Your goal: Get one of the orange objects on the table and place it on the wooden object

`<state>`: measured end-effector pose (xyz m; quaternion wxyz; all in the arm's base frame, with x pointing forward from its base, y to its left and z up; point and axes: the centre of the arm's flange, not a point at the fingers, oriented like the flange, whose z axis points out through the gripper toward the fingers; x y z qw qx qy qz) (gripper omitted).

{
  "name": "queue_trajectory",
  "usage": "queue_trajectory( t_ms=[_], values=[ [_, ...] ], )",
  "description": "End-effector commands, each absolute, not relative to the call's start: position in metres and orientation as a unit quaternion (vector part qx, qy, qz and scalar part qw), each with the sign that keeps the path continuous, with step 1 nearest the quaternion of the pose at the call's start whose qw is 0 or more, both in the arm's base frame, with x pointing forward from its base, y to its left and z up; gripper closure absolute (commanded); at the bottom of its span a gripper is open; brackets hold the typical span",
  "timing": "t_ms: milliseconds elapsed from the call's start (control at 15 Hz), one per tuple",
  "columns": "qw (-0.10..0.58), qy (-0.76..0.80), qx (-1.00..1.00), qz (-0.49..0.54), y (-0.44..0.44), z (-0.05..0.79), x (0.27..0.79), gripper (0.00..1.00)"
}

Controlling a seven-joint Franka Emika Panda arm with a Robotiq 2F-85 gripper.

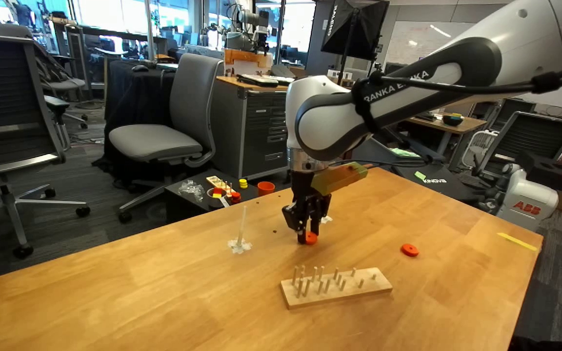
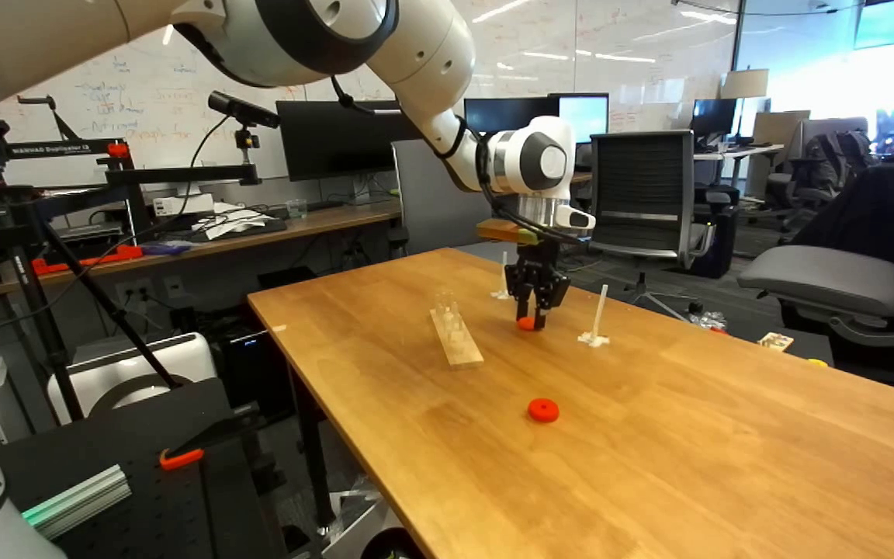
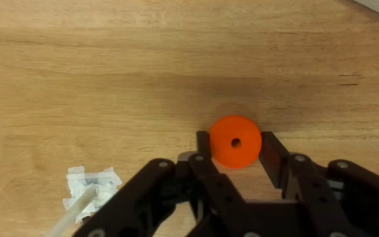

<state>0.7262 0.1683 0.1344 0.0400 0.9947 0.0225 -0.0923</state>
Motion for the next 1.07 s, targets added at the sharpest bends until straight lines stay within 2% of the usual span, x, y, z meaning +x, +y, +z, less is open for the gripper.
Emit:
queue_trajectory(
  t_ms=[0,467,1000],
  values=[
    [0.021,0.012,0.995,-0.094,0.16,0.153,0.729,0.82],
    [0.018,0.024,0.997,-0.066,0.172,0.207,0.72,0.82],
    [0.034,0.067,0.992,-0.097,0.212,0.219,0.664,0.82]
  ],
)
